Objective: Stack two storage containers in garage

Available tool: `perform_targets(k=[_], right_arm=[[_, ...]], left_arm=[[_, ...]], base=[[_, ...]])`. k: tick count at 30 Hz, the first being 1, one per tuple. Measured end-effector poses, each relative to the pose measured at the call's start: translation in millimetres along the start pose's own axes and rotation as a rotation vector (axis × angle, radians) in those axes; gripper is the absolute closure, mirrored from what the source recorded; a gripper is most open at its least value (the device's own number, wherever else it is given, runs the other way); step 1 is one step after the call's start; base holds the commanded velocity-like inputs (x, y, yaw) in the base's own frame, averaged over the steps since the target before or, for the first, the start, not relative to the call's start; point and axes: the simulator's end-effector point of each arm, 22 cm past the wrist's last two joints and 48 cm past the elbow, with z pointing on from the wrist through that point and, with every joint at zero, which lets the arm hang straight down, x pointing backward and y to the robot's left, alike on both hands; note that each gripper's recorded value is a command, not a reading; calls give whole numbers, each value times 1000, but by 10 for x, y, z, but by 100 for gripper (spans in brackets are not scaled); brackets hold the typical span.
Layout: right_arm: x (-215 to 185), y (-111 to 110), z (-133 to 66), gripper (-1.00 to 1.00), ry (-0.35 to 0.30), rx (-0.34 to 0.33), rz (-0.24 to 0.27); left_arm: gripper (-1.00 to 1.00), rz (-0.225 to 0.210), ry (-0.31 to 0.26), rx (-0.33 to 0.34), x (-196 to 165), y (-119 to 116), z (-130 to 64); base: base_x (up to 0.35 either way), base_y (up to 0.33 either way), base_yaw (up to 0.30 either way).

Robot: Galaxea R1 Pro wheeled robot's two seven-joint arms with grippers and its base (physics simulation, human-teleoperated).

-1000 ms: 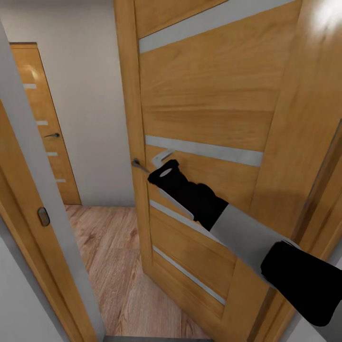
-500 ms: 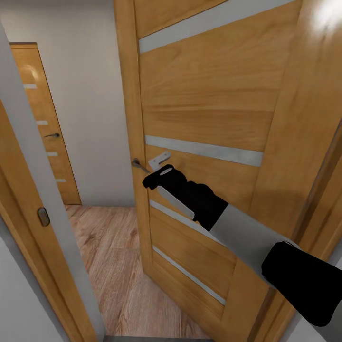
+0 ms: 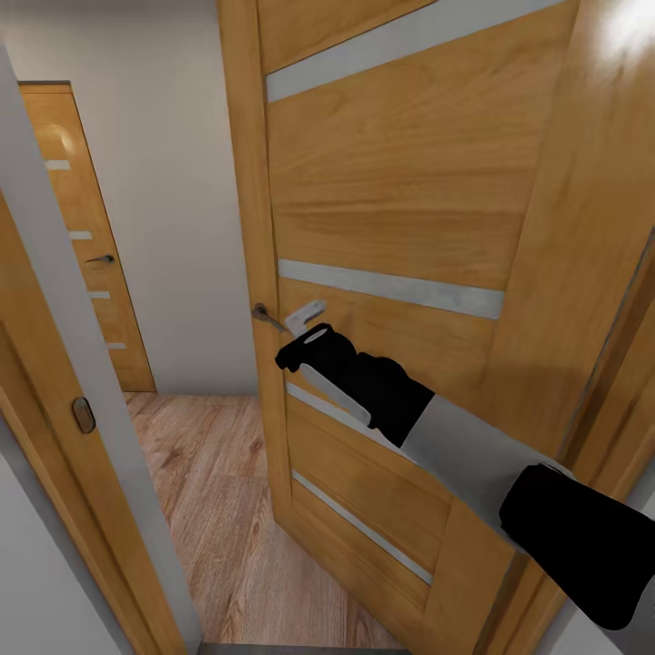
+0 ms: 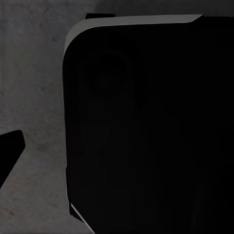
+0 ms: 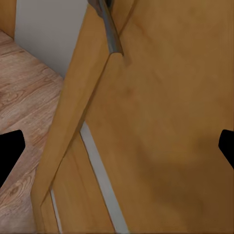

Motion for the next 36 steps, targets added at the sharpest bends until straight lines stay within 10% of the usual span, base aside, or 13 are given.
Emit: perform_targets(k=[36], right_arm=[[22,11,13,-100,2,2,-10]], left_arm=[[-100,-2,-1,1,-2,-2,0]], base=[[-24,25,0]])
